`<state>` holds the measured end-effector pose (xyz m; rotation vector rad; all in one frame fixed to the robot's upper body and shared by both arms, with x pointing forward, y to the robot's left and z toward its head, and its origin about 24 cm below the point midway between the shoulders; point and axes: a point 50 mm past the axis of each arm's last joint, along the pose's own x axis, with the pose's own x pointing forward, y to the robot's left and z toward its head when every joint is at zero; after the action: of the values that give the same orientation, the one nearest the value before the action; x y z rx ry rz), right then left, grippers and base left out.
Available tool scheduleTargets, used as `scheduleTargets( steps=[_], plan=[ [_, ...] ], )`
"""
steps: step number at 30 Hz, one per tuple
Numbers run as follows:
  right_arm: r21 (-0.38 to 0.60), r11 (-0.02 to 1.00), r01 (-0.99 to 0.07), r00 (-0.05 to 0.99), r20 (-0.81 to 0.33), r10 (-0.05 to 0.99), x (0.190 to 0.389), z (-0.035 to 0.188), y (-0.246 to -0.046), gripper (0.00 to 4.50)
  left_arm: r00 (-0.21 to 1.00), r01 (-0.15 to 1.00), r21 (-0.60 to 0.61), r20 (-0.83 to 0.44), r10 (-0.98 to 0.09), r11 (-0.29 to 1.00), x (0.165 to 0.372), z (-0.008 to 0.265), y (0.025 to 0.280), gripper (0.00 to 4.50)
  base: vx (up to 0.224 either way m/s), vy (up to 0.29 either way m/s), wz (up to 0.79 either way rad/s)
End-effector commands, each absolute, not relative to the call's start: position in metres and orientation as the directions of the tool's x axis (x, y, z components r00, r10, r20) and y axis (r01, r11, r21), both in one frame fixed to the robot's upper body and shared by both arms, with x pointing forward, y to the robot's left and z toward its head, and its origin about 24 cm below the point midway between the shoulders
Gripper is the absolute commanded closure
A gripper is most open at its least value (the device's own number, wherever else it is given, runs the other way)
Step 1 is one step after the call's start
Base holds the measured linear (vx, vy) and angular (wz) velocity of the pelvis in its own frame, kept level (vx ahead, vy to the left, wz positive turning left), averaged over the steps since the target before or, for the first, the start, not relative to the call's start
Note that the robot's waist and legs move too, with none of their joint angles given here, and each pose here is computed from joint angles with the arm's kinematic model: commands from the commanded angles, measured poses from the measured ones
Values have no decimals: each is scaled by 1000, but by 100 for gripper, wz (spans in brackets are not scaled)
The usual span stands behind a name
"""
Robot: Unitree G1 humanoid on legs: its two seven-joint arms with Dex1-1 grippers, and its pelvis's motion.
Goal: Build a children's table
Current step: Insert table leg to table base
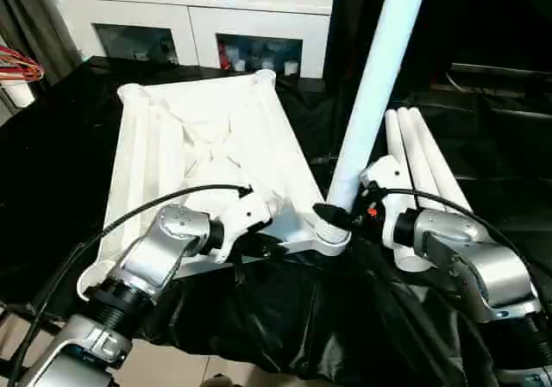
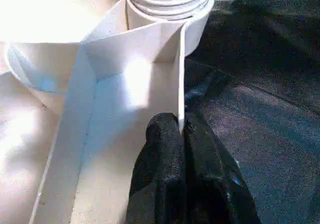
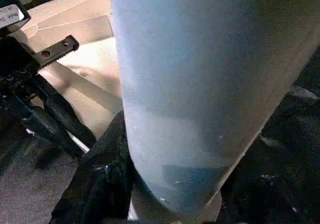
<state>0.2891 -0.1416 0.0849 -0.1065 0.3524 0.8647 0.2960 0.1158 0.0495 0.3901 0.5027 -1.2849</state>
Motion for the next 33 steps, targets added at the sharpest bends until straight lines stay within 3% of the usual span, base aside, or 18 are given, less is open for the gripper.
scheduleTargets(
  steps=[1,9,17,25,33],
  plan=[
    [60,648,-759,583,-380,719,287,81,-144,261,161,973,-46,-566,-808,226,290,43,117,450,0,0,0],
    [76,655,-752,573,-416,706,291,73,-145,261,156,977,-41,-532,-832,209,290,47,111,450,0,0,0],
    [160,693,-703,620,-339,708,293,71,-149,261,174,972,-49,-515,-839,231,291,48,111,450,0,0,0],
    [224,757,-613,689,-317,652,277,47,-165,261,195,966,-49,-509,-839,254,293,48,112,450,0,0,0],
    [177,772,-611,707,-317,632,266,41,-158,261,210,963,-41,-507,-836,267,298,49,111,450,0,0,0]
  ],
)
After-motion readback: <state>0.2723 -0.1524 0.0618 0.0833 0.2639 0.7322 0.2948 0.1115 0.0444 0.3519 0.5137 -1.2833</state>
